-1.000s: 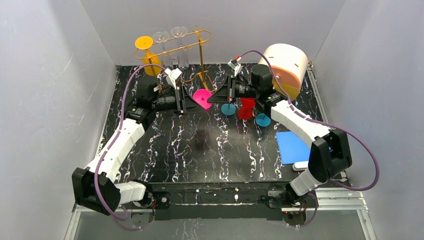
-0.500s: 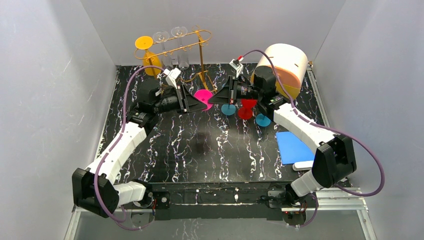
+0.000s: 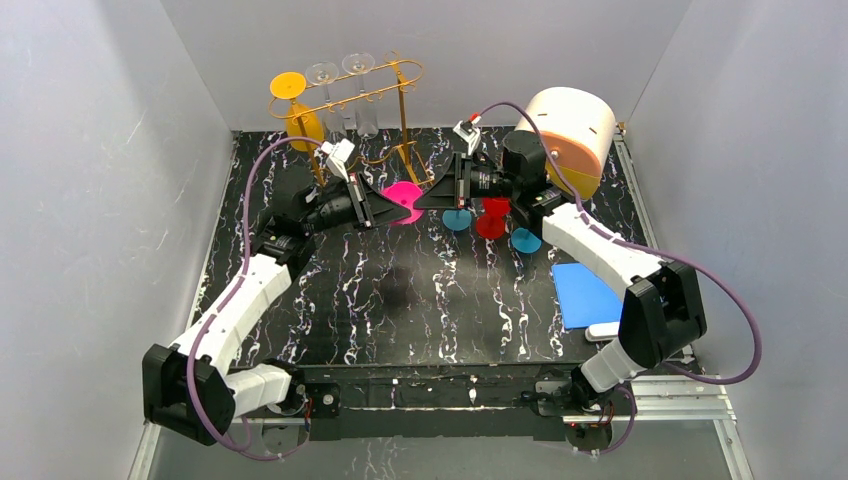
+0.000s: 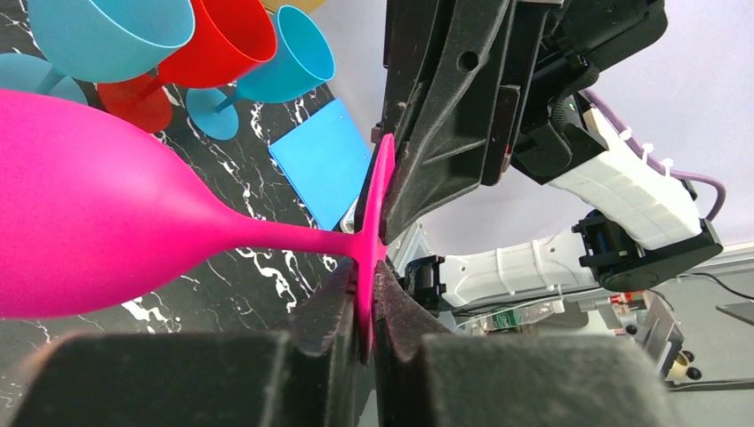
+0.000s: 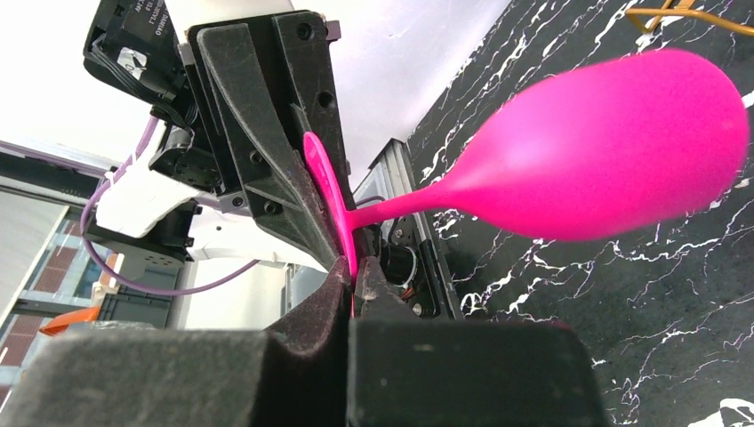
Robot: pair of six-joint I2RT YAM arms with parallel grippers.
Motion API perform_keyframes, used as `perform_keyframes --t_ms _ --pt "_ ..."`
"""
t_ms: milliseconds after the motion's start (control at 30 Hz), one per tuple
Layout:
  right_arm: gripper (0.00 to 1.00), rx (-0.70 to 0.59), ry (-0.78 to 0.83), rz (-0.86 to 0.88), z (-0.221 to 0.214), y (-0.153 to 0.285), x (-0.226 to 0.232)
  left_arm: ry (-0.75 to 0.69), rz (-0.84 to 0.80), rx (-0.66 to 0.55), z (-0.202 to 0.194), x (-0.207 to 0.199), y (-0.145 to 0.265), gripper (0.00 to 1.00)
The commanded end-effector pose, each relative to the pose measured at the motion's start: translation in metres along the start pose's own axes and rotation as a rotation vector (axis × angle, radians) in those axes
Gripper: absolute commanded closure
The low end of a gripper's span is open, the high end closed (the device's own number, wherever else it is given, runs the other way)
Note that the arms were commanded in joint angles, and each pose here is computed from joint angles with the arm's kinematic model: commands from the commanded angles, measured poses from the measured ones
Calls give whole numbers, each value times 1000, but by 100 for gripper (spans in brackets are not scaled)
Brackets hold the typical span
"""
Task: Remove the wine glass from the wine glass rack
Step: Place the wine glass at the center of the board.
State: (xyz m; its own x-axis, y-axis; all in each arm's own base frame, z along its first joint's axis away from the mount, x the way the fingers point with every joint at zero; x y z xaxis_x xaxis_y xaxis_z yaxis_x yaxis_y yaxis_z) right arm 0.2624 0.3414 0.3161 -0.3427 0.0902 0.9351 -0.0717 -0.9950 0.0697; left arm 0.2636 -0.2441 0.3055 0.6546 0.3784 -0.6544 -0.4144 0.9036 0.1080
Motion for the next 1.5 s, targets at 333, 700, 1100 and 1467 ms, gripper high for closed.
perform_keyframes --t_ms 333,700,1100,1467 --pt "99 -10 -24 3 6 0 15 -97 -71 54 -1 -24 12 73" --pt "98 -26 -6 5 6 4 17 -90 -68 53 -3 -24 13 44" --pt "99 -18 -4 15 3 6 18 -62 7 -7 4 -11 10 67" --pt "99 -12 19 64 1 6 26 -2 -29 -38 5 -9 2 100"
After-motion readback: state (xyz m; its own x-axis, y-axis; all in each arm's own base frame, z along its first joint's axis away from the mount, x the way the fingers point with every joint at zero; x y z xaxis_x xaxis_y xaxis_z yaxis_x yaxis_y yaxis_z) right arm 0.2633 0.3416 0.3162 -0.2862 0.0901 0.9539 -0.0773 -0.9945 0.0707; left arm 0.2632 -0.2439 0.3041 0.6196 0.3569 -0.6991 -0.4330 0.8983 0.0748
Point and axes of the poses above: each gripper's point midway between its finger pads, its own y axis back along the fingers, its own x axis along the line the jaws close on, z = x × y, the point moved 1 cm from there along y, back along the fingers, and after that the axes turned 13 degrees about -y, right-handed, at the moved point
